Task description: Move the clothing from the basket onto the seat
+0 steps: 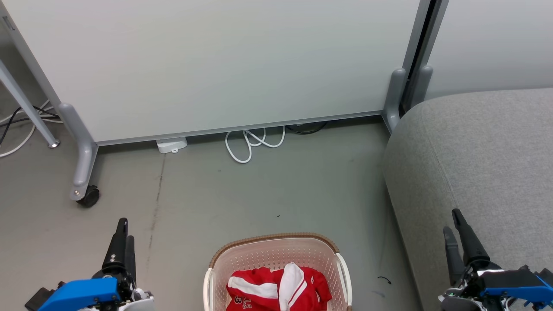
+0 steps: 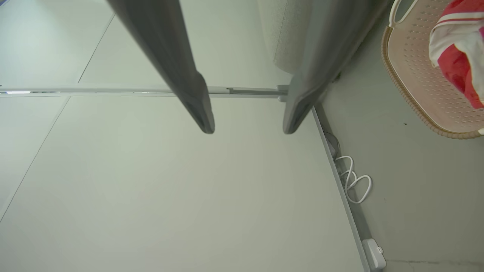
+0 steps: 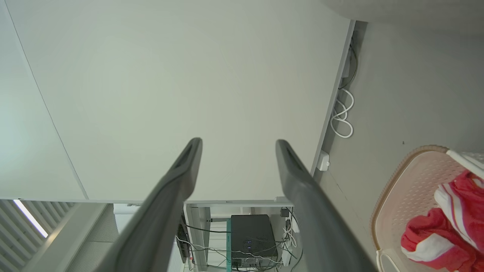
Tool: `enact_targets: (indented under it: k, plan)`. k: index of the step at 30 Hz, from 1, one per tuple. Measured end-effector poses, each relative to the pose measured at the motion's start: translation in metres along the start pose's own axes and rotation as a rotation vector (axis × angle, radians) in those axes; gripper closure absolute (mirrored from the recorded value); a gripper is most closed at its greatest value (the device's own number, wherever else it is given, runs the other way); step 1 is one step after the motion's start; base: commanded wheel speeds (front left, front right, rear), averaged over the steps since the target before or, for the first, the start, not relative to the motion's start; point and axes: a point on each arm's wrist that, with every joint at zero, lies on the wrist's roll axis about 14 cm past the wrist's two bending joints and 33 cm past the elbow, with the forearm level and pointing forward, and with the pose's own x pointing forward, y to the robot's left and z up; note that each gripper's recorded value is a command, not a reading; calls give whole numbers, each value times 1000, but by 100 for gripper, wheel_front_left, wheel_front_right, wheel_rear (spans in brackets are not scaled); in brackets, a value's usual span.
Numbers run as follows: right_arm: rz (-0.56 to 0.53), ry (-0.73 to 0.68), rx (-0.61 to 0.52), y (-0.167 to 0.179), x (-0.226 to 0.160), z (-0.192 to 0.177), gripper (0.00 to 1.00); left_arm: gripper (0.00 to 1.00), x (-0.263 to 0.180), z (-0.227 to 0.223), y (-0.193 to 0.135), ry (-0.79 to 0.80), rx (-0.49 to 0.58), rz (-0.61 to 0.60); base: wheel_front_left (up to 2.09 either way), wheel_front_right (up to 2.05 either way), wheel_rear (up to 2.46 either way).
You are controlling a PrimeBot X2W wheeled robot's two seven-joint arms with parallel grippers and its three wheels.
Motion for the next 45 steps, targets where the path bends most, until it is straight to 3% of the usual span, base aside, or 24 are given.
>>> enact_targets:
  k: [7,22,31,45]
  plan:
    - [-2,-6,-121,1,1,-2,0,0,1,-1,-2,-8,105,6,0,0,0]
    - [20,0,-497,7,4,-8,0,0,1,-14,-1,23,495,17,0,0,0]
    - [32,2,-681,9,6,-11,0,0,0,-20,-3,32,677,0,0,0,0]
    - [55,17,-891,9,7,-20,0,0,-1,-26,-8,28,894,-34,0,0,0]
